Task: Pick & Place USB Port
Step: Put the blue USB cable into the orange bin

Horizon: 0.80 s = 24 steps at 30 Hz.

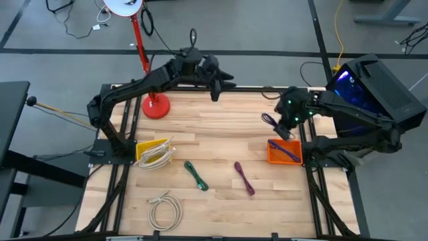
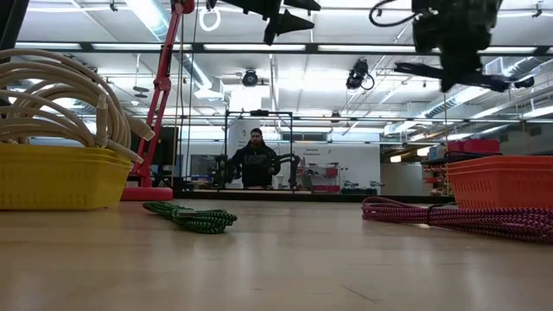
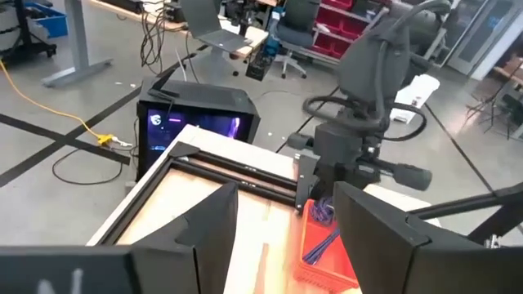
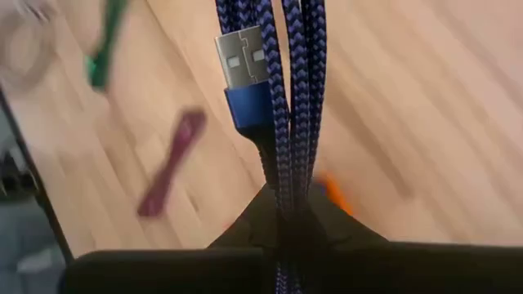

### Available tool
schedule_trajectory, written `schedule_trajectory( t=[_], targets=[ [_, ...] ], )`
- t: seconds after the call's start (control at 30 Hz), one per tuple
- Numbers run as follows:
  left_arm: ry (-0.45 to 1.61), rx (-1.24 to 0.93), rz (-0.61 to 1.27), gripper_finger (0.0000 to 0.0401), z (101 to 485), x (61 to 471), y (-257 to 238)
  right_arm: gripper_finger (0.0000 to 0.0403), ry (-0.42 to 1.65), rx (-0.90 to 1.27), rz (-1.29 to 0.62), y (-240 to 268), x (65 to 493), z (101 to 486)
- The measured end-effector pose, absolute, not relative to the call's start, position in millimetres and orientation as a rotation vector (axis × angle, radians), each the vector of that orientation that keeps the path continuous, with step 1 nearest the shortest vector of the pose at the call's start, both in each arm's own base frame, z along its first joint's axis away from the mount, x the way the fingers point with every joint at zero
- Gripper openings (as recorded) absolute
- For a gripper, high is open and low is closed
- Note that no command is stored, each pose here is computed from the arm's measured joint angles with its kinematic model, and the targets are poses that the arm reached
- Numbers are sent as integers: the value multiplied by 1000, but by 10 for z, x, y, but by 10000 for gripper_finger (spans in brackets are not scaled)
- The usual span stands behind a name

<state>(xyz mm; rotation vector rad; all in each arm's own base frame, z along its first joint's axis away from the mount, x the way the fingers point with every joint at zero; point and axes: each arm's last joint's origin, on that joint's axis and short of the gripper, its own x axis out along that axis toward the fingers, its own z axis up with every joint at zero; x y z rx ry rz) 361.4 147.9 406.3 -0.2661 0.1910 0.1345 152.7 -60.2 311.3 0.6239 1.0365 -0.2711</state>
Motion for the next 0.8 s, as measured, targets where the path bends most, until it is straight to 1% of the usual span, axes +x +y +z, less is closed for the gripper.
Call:
schedule_trajectory(
  t=[0.17,0.27,0.43,0.57,0.8],
  targets=[
    [197,-260,123,207,4059,3630,1435,20,1177,616,-311,-533,1432,3059],
    [213,-252,117,206,4045,3636,1411,20,1204,636,-326,-531,1423,2982],
    [255,-254,110,206,4003,3643,1370,20,1320,712,-304,-480,1388,2631],
    [268,-253,98,206,3992,3656,1325,20,1402,730,-295,-430,1343,2374],
    [269,-257,96,206,3990,3660,1312,20,1422,771,-270,-402,1315,2086]
  ],
)
